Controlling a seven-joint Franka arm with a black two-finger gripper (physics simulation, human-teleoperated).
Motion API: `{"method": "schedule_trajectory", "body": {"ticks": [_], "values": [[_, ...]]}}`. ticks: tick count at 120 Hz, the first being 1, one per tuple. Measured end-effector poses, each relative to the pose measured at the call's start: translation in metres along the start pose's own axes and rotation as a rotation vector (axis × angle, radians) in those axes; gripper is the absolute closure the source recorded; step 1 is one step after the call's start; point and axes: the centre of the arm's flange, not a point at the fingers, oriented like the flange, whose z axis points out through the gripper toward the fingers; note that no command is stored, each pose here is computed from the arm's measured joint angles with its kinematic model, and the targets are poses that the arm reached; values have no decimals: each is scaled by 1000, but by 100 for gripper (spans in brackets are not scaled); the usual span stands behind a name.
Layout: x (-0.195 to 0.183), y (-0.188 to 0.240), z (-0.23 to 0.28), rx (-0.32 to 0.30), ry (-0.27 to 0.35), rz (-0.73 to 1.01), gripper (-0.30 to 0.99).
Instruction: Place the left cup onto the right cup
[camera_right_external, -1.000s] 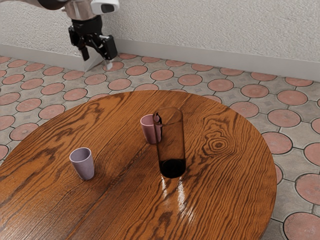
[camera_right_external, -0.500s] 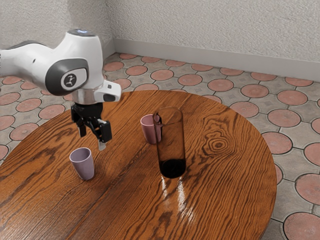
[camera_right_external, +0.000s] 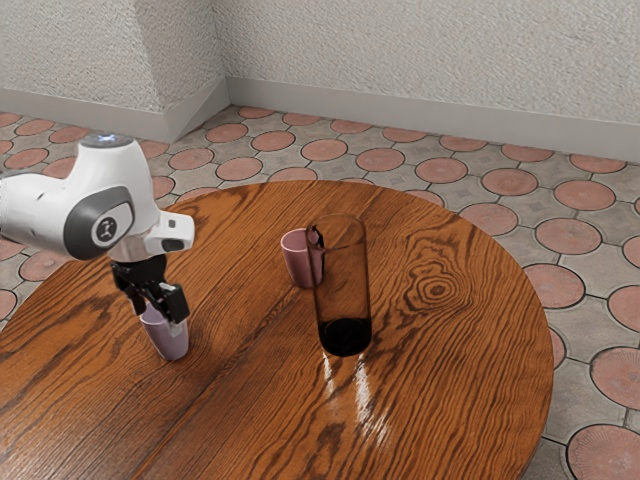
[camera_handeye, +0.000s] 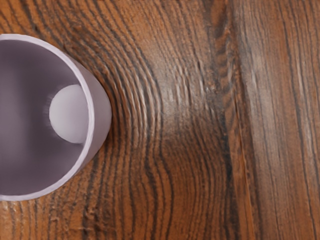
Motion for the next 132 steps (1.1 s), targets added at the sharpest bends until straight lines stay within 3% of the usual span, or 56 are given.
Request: {"method": "schedule_trajectory", "body": {"ticks": [34,96,118,132], "values": [[49,-28,30,-14,15,25,0],[51,-49,79,-38,-14,32,1],[52,-54,81,-36,7,22,25],[52,-56,80,-38,15,18,56]]}}
